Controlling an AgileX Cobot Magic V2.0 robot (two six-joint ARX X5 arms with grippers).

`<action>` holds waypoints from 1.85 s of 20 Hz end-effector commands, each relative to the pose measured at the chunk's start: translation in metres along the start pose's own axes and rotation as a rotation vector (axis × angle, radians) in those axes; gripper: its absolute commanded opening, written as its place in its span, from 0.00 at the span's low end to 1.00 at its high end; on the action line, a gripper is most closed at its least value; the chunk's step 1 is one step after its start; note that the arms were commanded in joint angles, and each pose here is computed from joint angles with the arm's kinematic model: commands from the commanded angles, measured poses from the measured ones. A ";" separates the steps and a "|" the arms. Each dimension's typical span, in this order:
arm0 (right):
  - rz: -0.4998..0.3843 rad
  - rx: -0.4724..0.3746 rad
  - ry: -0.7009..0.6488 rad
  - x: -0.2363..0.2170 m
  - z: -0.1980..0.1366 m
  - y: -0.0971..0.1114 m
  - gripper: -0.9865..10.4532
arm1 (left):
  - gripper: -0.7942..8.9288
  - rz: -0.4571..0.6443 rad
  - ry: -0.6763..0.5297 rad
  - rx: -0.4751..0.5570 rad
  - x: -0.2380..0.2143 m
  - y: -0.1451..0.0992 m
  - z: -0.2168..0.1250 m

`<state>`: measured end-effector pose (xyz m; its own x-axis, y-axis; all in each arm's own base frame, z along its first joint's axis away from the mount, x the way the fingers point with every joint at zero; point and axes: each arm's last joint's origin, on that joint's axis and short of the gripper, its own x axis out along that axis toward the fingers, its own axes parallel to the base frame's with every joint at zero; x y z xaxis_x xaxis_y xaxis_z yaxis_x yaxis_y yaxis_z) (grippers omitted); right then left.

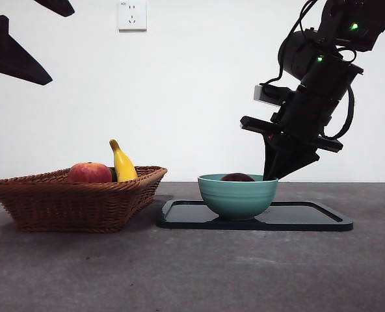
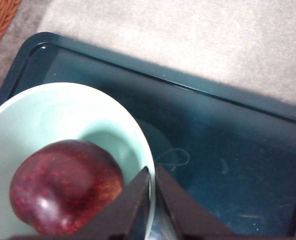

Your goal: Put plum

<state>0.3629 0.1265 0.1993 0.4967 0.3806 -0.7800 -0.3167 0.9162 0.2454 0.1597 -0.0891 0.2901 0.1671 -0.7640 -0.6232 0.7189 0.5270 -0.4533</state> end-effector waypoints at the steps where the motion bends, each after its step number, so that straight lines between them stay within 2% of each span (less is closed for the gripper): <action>1: 0.004 0.007 -0.008 0.005 0.005 0.001 0.10 | 0.47 -0.011 -0.006 0.028 0.000 -0.001 0.003; 3: 0.005 0.024 -0.021 0.002 0.007 0.002 0.11 | 0.47 -0.012 -0.006 0.028 0.000 -0.001 0.003; 5: 0.009 0.019 -0.044 -0.006 0.010 0.004 0.28 | 0.47 -0.012 -0.006 0.028 0.000 -0.001 0.003; 6: 0.011 0.015 -0.060 -0.011 0.012 0.005 0.30 | 0.47 -0.012 -0.006 0.029 0.000 -0.001 0.003; 10: 0.022 0.002 -0.142 -0.050 0.021 0.013 0.30 | 0.47 -0.011 -0.007 0.030 0.000 -0.001 0.003; 14: 0.068 -0.034 -0.212 -0.122 0.018 0.029 0.30 | 0.47 -0.011 -0.008 0.033 0.000 -0.001 0.003; 18: 0.093 -0.071 -0.280 -0.190 0.002 0.042 0.30 | 0.47 -0.011 -0.012 0.037 0.000 -0.001 0.004; 24: 0.086 -0.138 -0.264 -0.258 -0.047 0.050 0.30 | 0.47 -0.011 -0.012 0.037 0.000 -0.001 0.004; 28: 0.147 -0.161 -0.275 -0.269 -0.084 0.050 0.30 | 0.47 -0.011 -0.012 0.036 0.000 -0.001 0.004; 31: 0.172 -0.170 -0.246 -0.260 -0.116 0.047 0.30 | 0.47 -0.011 -0.012 0.036 0.000 -0.001 0.004; 34: 0.249 -0.179 -0.200 -0.246 -0.145 0.043 0.30 | 0.47 -0.011 -0.012 0.036 0.000 -0.001 0.004; 37: 0.284 -0.174 -0.164 -0.234 -0.167 0.038 0.30 | 0.47 -0.011 -0.012 0.036 0.000 -0.001 0.004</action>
<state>0.0988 0.0504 0.2920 0.4856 0.6363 -0.5995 -0.5689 0.7506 0.3359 0.1600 -0.0892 0.2904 0.1697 -0.7651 -0.6211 0.7279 0.5222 -0.4444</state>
